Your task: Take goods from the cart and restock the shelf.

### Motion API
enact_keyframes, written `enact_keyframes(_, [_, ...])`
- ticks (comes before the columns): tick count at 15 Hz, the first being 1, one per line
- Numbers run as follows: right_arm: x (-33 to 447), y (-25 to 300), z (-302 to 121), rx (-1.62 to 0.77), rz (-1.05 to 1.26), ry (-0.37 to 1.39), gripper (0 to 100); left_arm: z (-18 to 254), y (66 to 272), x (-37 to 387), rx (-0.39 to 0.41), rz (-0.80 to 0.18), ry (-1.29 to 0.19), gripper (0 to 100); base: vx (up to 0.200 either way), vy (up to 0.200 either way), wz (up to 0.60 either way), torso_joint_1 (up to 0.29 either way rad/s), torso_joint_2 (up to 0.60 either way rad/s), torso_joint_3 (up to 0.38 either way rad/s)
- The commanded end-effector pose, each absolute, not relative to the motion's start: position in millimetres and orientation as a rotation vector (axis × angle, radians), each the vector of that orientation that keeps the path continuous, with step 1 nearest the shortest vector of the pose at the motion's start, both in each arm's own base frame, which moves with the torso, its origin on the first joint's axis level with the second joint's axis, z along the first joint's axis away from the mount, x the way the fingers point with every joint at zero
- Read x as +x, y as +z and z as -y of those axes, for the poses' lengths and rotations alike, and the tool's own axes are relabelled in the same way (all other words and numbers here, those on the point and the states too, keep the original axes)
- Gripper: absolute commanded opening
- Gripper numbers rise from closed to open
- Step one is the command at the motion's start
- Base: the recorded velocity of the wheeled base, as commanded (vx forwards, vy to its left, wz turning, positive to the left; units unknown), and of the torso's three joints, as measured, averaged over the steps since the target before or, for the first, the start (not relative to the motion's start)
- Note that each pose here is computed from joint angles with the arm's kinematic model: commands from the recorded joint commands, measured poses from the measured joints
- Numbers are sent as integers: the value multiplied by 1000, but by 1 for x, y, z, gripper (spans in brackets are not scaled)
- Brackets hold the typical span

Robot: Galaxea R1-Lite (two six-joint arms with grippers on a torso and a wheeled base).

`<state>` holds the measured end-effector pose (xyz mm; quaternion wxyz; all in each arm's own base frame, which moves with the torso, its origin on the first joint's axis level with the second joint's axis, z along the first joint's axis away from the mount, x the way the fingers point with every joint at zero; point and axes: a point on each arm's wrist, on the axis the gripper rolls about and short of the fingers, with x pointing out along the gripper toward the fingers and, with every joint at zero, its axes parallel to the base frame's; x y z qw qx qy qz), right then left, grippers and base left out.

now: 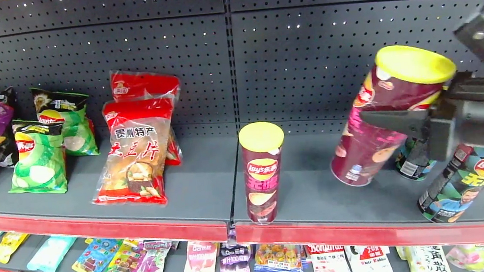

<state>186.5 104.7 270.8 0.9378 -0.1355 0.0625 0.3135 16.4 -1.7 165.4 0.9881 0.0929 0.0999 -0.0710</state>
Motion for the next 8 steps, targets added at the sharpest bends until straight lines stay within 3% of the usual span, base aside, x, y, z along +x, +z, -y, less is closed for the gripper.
enact_keyframes(1, [242, 254, -141, -281, -206, 667, 0, 2, 168, 18, 187, -201, -142, 100, 0, 0, 0, 0, 0, 0])
enact_keyframes(8, [316, 222, -180, -260, -284, 661, 0, 2, 176, 18, 182, -183, -140, 100, 0, 0, 0, 0, 0, 0])
